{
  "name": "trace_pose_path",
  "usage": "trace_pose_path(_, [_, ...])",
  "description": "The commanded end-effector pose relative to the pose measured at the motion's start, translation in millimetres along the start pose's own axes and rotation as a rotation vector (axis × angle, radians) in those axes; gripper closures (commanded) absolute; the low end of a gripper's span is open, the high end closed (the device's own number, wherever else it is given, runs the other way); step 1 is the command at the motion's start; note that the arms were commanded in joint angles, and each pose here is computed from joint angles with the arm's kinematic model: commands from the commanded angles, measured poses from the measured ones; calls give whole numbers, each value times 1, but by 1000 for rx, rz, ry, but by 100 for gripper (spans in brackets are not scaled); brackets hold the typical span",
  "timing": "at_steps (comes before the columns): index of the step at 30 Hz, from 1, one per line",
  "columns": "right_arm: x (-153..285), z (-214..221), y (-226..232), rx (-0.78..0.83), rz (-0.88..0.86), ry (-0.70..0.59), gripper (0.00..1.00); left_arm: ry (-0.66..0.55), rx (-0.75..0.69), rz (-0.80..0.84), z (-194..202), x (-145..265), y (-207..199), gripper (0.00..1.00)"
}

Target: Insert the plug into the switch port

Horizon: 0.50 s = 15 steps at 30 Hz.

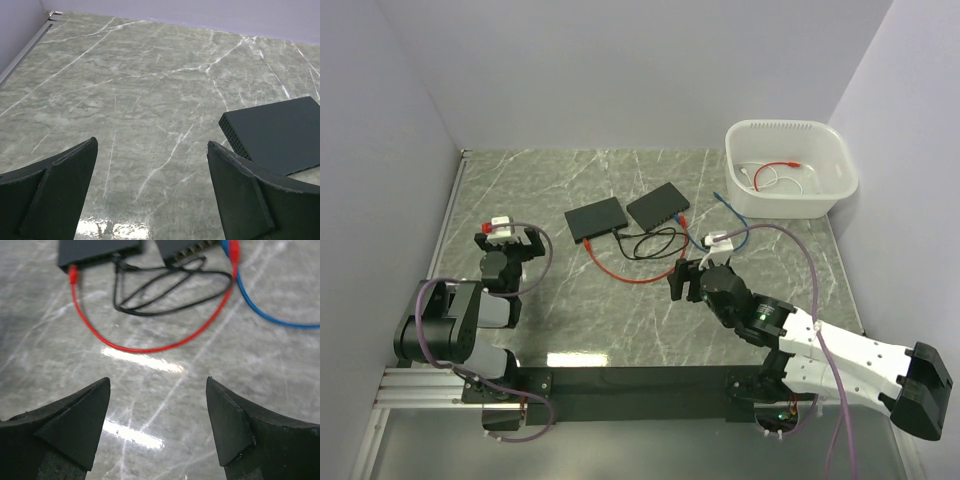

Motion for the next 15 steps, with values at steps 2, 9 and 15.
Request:
trace_pose_path(2, [5,-42,11,-9,-115,-177,15,-67,28,5,-15,-5,-3,5])
trace_pose_path(9, [19,-61,10,35,-175,-245,15,-28,15,15,-14,-13,-3,3])
trace_pose_path(15, [20,-54,9,38,-182,-196,15,-12,29,25,-14,-15,-3,1])
Point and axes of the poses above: each gripper's point midway between its finger pads, its own x axis back along the fingers, its own y axis along the line the jaws close on, z = x × y, the point moved 9 cm from there along x, back along the fingers, and after that the axes turned 9 degrees about x, right-handed, at the moved point
